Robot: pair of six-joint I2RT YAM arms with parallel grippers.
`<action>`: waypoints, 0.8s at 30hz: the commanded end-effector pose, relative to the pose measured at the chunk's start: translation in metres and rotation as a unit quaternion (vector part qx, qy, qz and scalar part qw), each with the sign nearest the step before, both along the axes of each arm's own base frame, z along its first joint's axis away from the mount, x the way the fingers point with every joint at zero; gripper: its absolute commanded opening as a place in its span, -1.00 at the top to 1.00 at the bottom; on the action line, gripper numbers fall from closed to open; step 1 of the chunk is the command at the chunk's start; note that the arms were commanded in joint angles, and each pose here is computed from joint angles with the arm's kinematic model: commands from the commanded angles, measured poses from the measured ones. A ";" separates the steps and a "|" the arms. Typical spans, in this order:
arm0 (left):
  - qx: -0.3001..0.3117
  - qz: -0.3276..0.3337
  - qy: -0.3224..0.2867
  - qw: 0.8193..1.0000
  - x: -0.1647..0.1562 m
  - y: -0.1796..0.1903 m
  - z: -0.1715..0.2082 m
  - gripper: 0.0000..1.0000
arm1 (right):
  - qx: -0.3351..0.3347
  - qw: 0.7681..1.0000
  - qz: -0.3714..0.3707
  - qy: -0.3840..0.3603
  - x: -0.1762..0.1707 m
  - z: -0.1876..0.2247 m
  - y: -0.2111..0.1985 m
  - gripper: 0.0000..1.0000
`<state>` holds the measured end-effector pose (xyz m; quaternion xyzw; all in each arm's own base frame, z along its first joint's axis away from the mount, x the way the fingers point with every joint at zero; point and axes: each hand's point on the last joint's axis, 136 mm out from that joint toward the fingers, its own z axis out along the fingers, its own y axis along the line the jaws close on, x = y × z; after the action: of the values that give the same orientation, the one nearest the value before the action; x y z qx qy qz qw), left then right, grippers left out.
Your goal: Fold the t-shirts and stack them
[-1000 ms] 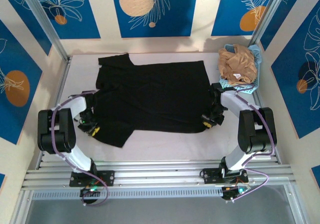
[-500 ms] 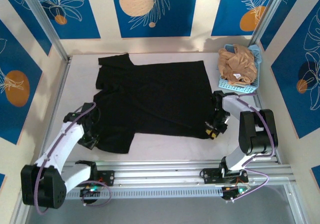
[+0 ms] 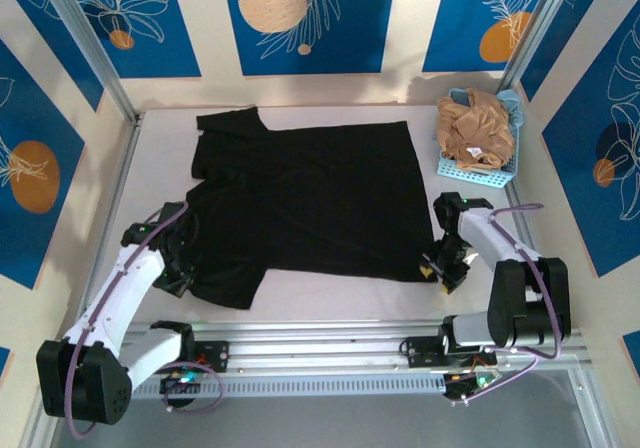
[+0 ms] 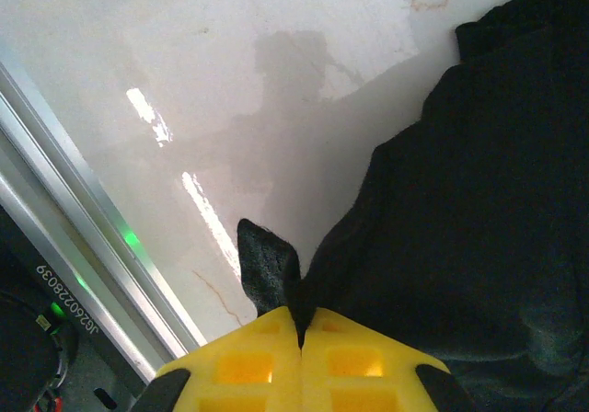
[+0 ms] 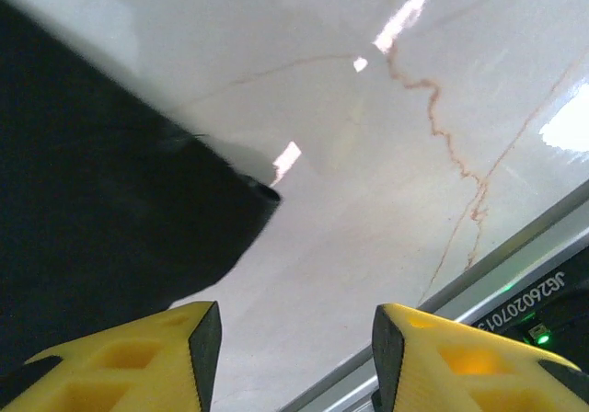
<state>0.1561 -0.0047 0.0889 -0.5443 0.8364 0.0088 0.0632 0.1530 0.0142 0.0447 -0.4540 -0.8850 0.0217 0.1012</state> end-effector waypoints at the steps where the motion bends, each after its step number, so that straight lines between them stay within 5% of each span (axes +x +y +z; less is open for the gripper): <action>1: -0.004 0.021 0.021 1.000 -0.015 -0.001 0.004 1.00 | 0.028 0.998 -0.051 -0.017 0.008 -0.006 0.003 0.04; 6: -0.009 0.020 0.022 1.000 -0.017 -0.002 0.002 1.00 | 0.062 0.995 -0.069 -0.048 0.031 -0.014 0.007 0.10; 12: -0.014 0.027 0.015 0.999 -0.018 -0.003 0.005 1.00 | 0.077 0.994 -0.079 -0.003 0.019 -0.031 0.013 0.35; 21: -0.035 0.033 -0.002 0.999 -0.019 -0.012 0.016 1.00 | 0.070 0.994 -0.072 0.039 0.006 -0.039 0.013 0.20; 24: -0.040 0.031 -0.004 0.999 -0.022 -0.016 0.021 1.00 | 0.073 0.994 -0.069 0.036 0.010 -0.043 0.014 0.42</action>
<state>0.1534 -0.0148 0.0997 -0.5381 0.8392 -0.0253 0.0753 0.1746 0.0257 0.0121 -0.5030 -0.8515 -0.0466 0.1404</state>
